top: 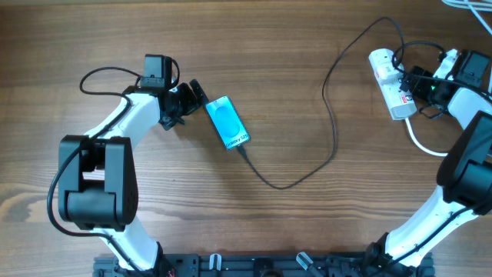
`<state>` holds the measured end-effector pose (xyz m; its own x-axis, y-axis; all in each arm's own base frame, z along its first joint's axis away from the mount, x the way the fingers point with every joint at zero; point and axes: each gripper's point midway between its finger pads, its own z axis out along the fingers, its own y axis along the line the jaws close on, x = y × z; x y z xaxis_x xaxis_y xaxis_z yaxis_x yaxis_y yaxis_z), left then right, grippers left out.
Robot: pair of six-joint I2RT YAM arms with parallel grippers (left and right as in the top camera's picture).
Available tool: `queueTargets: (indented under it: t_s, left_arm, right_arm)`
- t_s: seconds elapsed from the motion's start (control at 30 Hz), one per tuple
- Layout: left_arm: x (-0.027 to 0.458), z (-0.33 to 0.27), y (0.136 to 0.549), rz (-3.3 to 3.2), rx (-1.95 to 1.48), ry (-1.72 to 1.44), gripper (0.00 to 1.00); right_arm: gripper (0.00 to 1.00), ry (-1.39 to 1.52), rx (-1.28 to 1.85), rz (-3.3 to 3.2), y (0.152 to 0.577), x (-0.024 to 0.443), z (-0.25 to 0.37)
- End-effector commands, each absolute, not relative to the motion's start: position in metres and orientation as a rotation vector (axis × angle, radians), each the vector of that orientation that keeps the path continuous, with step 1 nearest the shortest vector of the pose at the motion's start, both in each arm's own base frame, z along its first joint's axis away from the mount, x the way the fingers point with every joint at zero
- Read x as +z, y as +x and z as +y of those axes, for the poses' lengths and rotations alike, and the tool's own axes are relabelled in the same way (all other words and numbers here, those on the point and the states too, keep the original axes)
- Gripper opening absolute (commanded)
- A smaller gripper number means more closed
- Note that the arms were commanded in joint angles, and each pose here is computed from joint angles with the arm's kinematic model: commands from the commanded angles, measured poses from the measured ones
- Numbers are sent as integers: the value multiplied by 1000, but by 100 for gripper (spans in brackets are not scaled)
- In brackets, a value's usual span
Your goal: Plug charger to phone and switch on socket
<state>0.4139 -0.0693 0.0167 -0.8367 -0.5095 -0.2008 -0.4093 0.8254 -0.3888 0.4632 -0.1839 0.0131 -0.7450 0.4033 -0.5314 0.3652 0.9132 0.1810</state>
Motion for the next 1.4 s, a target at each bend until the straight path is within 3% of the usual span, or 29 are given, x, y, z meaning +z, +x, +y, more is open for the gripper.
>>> queueTargets:
  t_s: [0.0,0.8,1.23,1.37]
  left_arm:
    - [10,-65,409,2728,-452,-719,100]
    - [10,-65,409,2728,-452,-719,100]
    - [10,-65,409,2728,-452,-719,100]
    - [10,-65,409,2728,-452,-719,100]
  right_arm:
    - [100,426,87,2586,457,-8,-159]
    - [100,321,73,2630,453,-10,-150]
    - [100,270,24,2534,454,59,-153]
    - [100,271,26,2538,453,61,-153]
